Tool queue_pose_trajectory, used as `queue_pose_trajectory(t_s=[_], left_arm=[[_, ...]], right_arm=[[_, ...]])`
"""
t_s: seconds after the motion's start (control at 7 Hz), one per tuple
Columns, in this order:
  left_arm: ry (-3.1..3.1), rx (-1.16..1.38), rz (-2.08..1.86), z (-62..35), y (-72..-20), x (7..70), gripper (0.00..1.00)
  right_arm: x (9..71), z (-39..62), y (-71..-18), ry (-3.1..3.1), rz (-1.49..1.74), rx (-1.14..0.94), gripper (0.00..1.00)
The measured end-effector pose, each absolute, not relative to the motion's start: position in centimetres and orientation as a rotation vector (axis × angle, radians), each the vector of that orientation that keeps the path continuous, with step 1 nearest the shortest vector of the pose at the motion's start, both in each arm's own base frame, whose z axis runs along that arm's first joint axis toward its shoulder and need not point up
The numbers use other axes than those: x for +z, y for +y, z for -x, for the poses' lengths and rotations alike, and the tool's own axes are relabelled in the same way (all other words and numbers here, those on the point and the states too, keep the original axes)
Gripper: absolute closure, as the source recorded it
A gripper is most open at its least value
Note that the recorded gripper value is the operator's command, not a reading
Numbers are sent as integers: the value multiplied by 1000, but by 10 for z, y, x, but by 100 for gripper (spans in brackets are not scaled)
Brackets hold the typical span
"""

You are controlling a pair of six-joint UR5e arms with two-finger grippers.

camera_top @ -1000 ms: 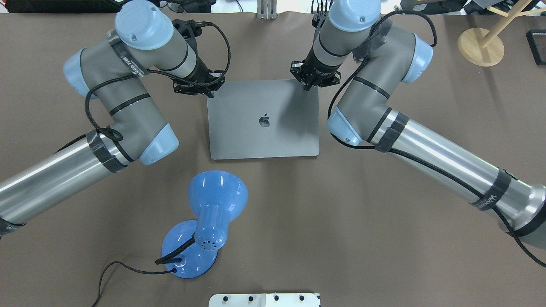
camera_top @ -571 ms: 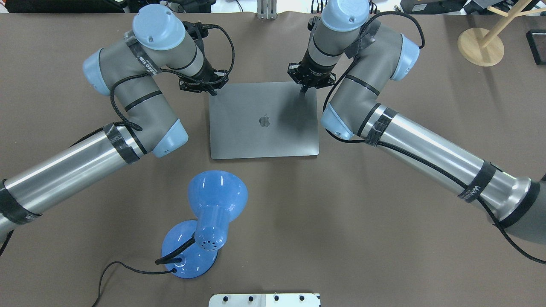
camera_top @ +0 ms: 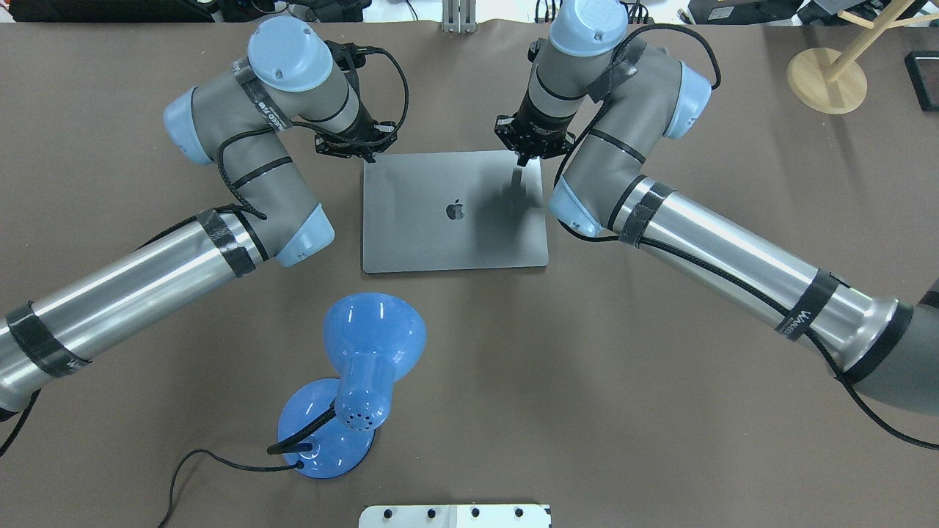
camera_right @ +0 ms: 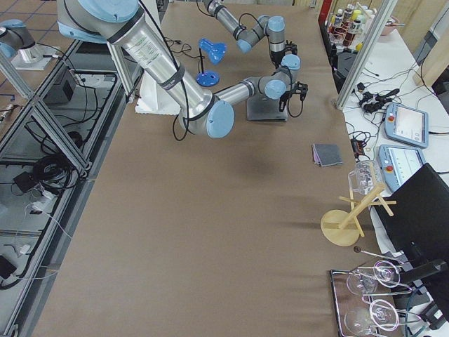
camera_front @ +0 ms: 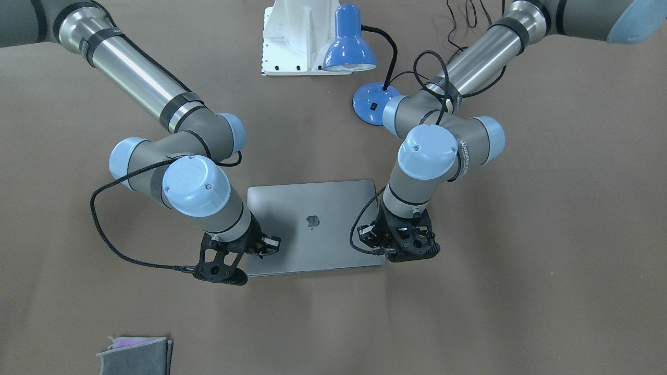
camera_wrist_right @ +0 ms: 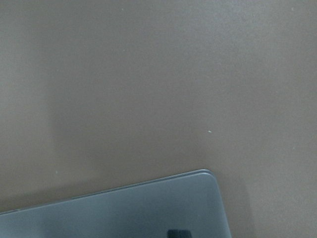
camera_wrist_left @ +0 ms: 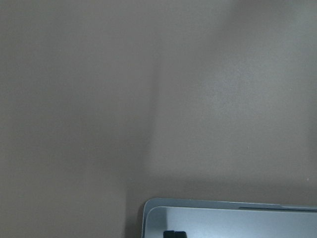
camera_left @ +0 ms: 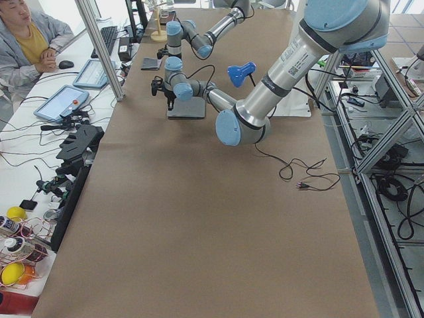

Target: Close laptop

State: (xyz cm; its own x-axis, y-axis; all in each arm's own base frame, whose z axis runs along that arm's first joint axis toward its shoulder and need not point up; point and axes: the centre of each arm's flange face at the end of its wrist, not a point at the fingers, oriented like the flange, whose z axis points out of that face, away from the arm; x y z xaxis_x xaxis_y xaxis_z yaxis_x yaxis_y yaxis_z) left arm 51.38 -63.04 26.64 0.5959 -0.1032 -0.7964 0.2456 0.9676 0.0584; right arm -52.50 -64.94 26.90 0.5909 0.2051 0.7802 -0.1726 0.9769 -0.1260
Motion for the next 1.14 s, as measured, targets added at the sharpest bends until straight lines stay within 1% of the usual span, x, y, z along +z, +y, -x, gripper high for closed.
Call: queue_pose_trajectory(t_s=[0.29,0.57,0.71,0.86,1.14], left_arm=[[912,-196,-173,-514,-631,266,100],[923,-158,-187,-487,-632,263,100],[931,-119,-161,-441,-631,269,100],[926,-61,-149,-374,-623,277,100],[867,40,-177,-251,-594,297,100]], right_arm=[[268,520,-654,-922,53,215,100],[268,479,-668,-963,54,195,100],[282,431,-671,-999,58,190,100],[310,368,-665,-1027,42,190,100],[360,250,-628,-1074,0,179,100]])
